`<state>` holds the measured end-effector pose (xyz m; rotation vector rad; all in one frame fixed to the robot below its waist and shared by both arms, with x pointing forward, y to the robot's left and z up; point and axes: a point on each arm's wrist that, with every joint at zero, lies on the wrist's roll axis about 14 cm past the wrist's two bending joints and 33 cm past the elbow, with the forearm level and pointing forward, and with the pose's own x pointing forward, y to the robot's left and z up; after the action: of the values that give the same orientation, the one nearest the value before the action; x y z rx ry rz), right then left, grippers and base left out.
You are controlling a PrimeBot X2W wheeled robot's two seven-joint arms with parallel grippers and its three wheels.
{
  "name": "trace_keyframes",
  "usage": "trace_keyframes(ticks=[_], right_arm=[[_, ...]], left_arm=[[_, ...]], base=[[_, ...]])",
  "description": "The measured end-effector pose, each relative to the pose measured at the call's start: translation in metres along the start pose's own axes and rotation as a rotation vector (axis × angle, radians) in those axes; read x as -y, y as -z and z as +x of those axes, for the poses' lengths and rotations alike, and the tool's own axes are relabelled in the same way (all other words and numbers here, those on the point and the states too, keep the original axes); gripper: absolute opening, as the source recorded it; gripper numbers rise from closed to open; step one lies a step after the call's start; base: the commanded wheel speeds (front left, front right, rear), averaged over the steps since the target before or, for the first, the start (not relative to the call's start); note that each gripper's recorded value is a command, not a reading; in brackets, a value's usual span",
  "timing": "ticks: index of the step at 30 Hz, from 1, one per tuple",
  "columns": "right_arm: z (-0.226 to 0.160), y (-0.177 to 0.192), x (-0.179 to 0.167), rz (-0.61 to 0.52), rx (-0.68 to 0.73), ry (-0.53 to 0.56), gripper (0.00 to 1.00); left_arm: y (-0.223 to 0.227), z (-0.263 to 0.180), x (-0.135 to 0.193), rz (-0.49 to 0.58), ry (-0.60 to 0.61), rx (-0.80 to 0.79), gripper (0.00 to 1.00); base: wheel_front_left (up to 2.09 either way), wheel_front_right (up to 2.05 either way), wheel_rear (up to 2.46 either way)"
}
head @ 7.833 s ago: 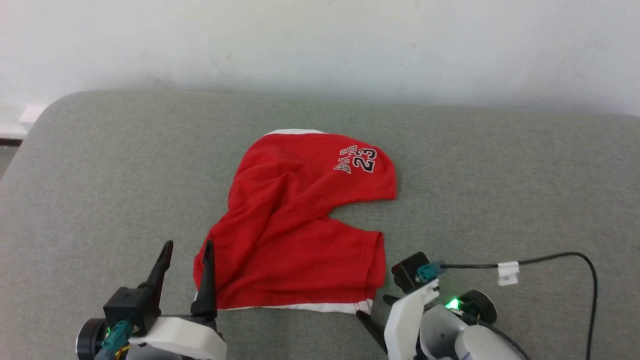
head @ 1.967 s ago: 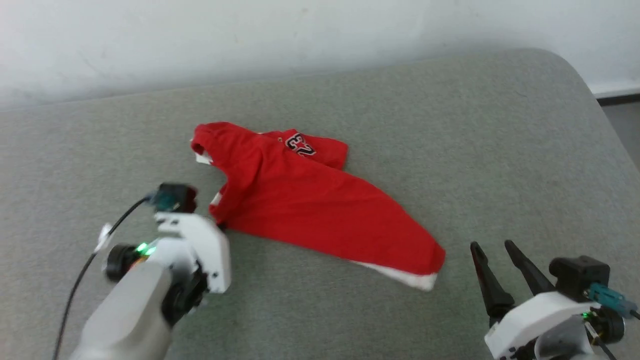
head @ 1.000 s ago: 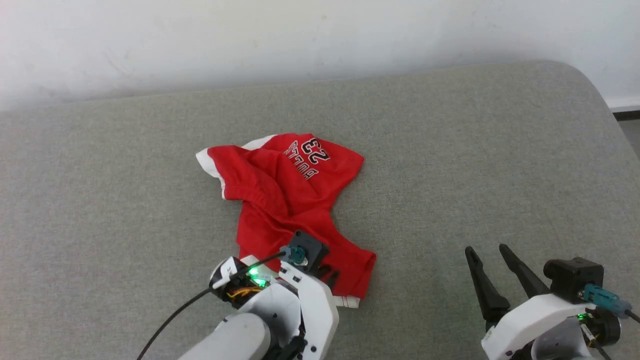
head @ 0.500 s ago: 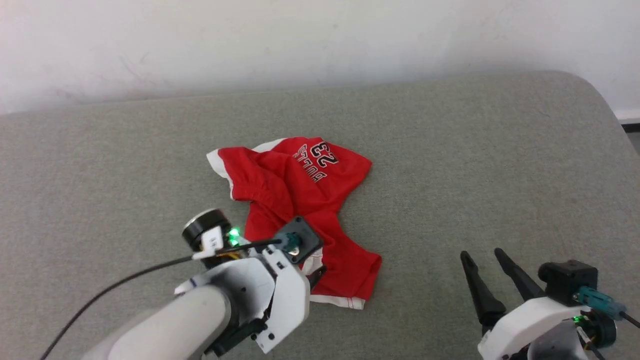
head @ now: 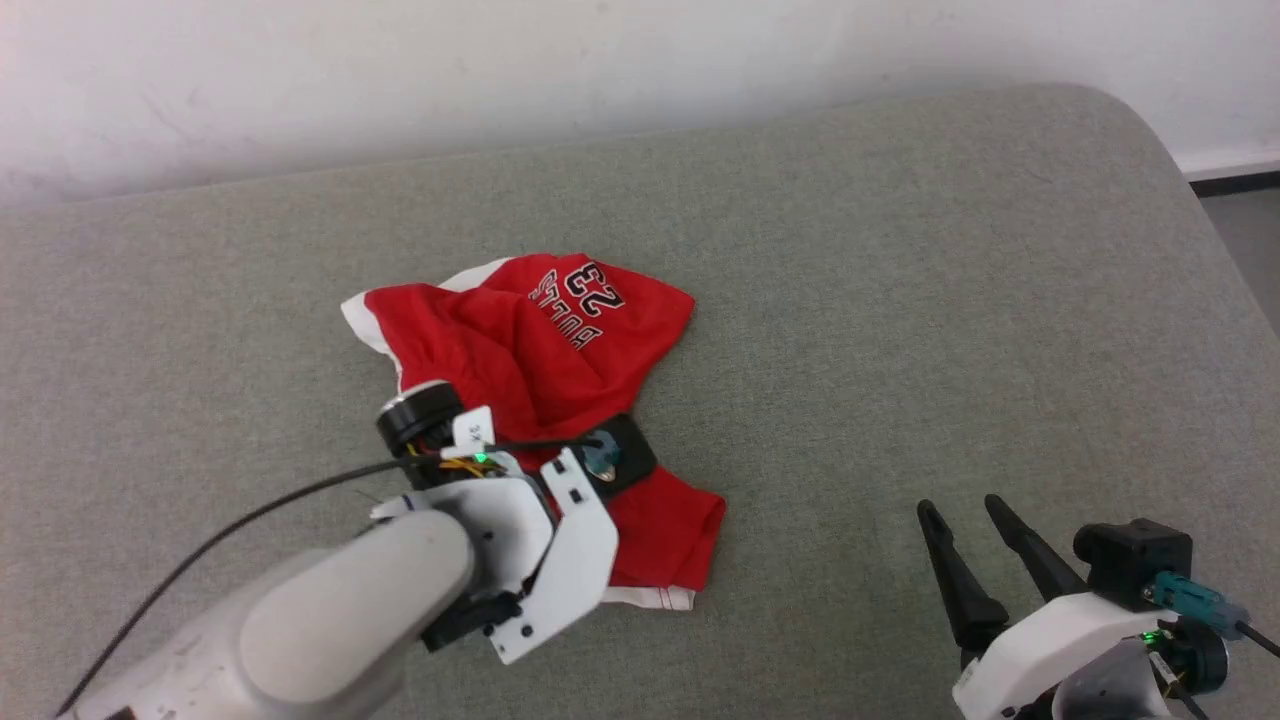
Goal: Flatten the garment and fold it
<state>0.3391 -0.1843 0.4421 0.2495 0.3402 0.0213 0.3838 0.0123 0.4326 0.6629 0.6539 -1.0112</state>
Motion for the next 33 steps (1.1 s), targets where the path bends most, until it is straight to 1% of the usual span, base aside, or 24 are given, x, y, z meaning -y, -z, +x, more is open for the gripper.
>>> trace_keyframes(ticks=[4,7,10,13,17,19,22,25,28,31,32,33], right_arm=[[0.001,0.001,0.003,0.002,-0.001,0.009,1.0],[0.002,0.002,0.001,0.001,-0.003,0.001,1.0],[0.003,0.001,-0.002,0.001,0.002,-0.01,1.0],[0.004,0.0,-0.006,0.006,0.002,-0.023,1.0],[0.008,0.001,-0.014,0.01,-0.002,-0.049,1.0],[0.011,0.002,-0.018,0.006,-0.009,-0.063,1.0],[0.015,0.004,-0.024,0.002,-0.022,-0.084,1.0],[0.016,0.005,-0.028,-0.001,-0.032,-0.094,1.0],[0.016,0.005,-0.026,-0.003,-0.035,-0.09,1.0],[0.016,0.005,-0.026,-0.003,-0.035,-0.089,1.0],[0.016,0.005,-0.026,-0.002,-0.036,-0.09,1.0],[0.016,0.005,-0.027,-0.002,-0.035,-0.091,1.0]], left_arm=[[0.003,-0.006,-0.015,-0.032,-0.017,0.0,0.0],[-0.001,-0.024,-0.046,-0.108,-0.133,0.049,0.0],[0.006,-0.053,-0.079,-0.238,-0.286,0.1,0.0],[0.044,-0.079,-0.094,-0.434,-0.428,0.085,0.0],[0.107,-0.107,-0.086,-0.688,-0.567,0.024,0.0],[0.135,-0.118,-0.077,-0.79,-0.616,-0.008,0.0],[0.169,-0.13,-0.059,-0.909,-0.66,-0.062,0.0],[0.196,-0.139,-0.042,-0.989,-0.694,-0.121,0.0],[0.212,-0.15,-0.036,-1.017,-0.728,-0.156,0.0],[0.216,-0.145,-0.026,-1.069,-0.709,-0.152,0.0],[0.216,-0.141,-0.022,-1.088,-0.694,-0.144,0.09],[0.215,-0.137,-0.02,-1.103,-0.688,-0.132,1.0]], base=[[0.0,0.0,0.0],[0.0,0.0,0.0],[0.0,0.0,0.0],[0.0,0.0,0.0],[0.0,0.0,0.0],[0.0,0.0,0.0],[0.0,0.0,0.0],[0.0,0.0,0.0],[0.0,0.0,0.0],[0.0,0.0,0.0],[0.0,0.0,0.0],[0.0,0.0,0.0]])
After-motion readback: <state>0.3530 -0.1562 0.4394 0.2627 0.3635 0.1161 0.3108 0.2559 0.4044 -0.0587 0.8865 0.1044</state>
